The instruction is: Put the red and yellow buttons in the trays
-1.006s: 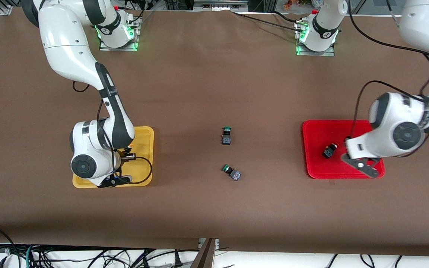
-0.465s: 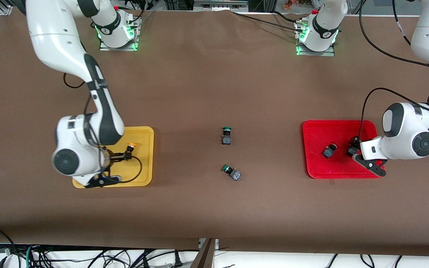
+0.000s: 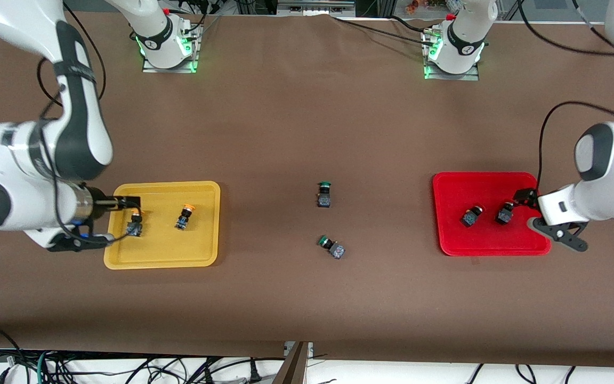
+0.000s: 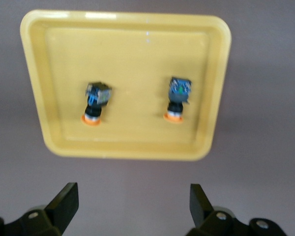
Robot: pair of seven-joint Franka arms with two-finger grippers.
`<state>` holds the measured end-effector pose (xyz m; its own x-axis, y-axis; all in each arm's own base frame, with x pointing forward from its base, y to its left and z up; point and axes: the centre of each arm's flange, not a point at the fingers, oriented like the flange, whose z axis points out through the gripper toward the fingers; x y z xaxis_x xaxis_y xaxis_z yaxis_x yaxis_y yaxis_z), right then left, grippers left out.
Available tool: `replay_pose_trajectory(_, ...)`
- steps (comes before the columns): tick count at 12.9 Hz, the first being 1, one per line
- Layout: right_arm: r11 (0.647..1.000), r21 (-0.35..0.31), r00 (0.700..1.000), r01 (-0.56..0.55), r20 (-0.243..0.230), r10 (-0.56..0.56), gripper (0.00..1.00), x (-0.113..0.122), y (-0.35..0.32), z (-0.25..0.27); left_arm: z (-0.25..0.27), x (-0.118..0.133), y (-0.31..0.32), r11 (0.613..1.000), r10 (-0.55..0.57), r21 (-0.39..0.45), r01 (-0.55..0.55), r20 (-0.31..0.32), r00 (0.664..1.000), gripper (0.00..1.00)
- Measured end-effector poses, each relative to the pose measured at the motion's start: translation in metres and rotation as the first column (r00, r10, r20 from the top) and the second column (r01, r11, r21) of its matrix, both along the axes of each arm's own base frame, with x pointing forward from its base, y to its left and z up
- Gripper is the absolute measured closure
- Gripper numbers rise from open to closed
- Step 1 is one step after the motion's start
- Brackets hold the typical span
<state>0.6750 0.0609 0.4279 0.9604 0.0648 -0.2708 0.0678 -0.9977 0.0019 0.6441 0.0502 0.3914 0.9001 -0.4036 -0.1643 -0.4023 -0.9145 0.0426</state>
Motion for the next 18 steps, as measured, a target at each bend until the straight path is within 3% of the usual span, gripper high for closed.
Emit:
replay_pose_trajectory(2,1.0,0.011,0.999,0.012,0.035,-0.013,0.0,-0.015,-0.011,0.05,0.079,-0.015,-0.024,0.993,0.115,0.023,-0.115,-0.002,0.993,0.0)
replay_pose_trajectory(5,0.998,0.023,0.991,0.058,0.121,-0.06,0.0,-0.046,-0.049,0.13,0.173,-0.033,-0.049,0.977,0.202,0.056,-0.206,0.063,0.977,0.0)
replay_pose_trajectory(7,0.996,0.021,0.978,0.083,0.188,-0.086,0.0,-0.072,-0.072,0.18,0.194,-0.034,-0.043,0.972,0.224,0.053,-0.23,0.095,0.97,0.0)
replay_pose_trajectory(9,0.995,-0.004,0.97,0.098,0.224,-0.094,0.0,-0.097,-0.087,0.208,0.193,-0.032,-0.031,0.961,0.262,0.06,-0.269,0.113,0.959,0.0)
replay_pose_trajectory(12,0.996,-0.015,0.972,0.094,0.217,-0.088,0.0,-0.111,-0.087,0.215,0.187,-0.044,-0.031,0.921,0.379,0.035,-0.388,0.146,0.914,0.0)
replay_pose_trajectory(18,0.996,-0.019,0.979,0.085,0.188,-0.08,0.0,-0.107,-0.082,0.203,0.189,-0.086,-0.039,0.905,0.413,0.031,-0.425,0.183,0.892,0.0)
